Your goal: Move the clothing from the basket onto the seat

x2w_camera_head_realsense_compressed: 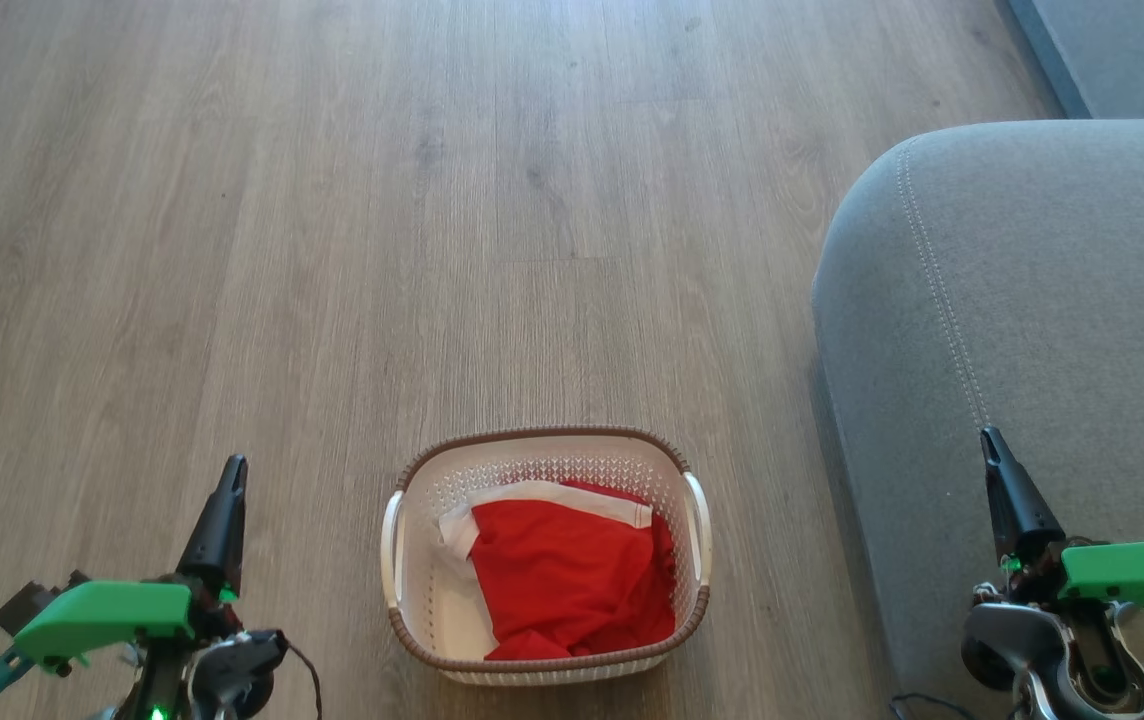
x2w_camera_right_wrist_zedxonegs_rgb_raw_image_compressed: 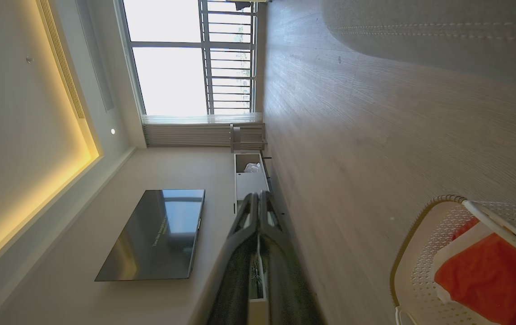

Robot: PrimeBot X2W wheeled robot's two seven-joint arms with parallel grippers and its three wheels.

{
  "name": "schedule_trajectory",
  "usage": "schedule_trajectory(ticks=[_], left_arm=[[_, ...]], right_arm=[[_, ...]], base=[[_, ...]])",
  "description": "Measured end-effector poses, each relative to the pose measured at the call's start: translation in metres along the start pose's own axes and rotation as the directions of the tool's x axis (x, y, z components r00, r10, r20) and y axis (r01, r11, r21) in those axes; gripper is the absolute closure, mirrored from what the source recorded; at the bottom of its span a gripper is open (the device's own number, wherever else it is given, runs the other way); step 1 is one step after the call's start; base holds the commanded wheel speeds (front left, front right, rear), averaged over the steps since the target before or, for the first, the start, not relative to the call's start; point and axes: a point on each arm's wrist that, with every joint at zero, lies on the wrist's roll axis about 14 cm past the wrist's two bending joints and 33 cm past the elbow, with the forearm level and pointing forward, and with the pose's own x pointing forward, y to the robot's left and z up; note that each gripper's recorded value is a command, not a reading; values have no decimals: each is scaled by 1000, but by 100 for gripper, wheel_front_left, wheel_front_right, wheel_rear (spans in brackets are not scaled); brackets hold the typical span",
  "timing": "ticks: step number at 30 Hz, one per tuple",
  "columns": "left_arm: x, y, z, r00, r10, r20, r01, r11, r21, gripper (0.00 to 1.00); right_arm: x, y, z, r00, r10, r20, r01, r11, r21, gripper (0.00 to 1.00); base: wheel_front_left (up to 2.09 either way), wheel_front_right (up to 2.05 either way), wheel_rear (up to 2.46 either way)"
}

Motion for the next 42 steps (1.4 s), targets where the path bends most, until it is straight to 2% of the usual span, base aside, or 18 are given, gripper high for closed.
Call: schedule_trajectory(ticks=[4, 5, 11, 13, 27, 35, 42], left_arm=[[0, 0, 0, 1000, 0, 0, 0, 1000, 0, 100], [0, 0, 0, 1000, 1, 0, -1, 1000, 0, 0], [-22, 50, -3, 989, 148, 1, -148, 989, -18, 0], [-27, 57, -2, 986, 169, 8, -168, 986, -20, 0], [-22, 48, 15, 987, 144, 72, -147, 989, 26, 0], [-22, 45, 25, 984, 138, 114, -147, 986, 74, 0], [-17, 28, 36, 984, 85, 155, -107, 984, 139, 0]], right_arm=[[0, 0, 0, 1000, 0, 0, 0, 1000, 0, 100], [0, 0, 0, 1000, -1, 0, 1, 1000, 0, 0], [-22, -49, -1, 989, -147, 2, 147, 989, 12, 0], [-26, -55, 0, 987, -163, 6, 163, 987, 12, 0], [-23, -47, 5, 989, -141, 39, 143, 989, -48, 0], [-17, -33, 7, 994, -100, 51, 106, 985, -135, 0], [-10, -14, 7, 998, -43, 52, 55, 968, -244, 0]], base=[[0, 0, 0], [0, 0, 0], [0, 0, 0], [0, 0, 0], [0, 0, 0], [0, 0, 0], [0, 0, 0]])
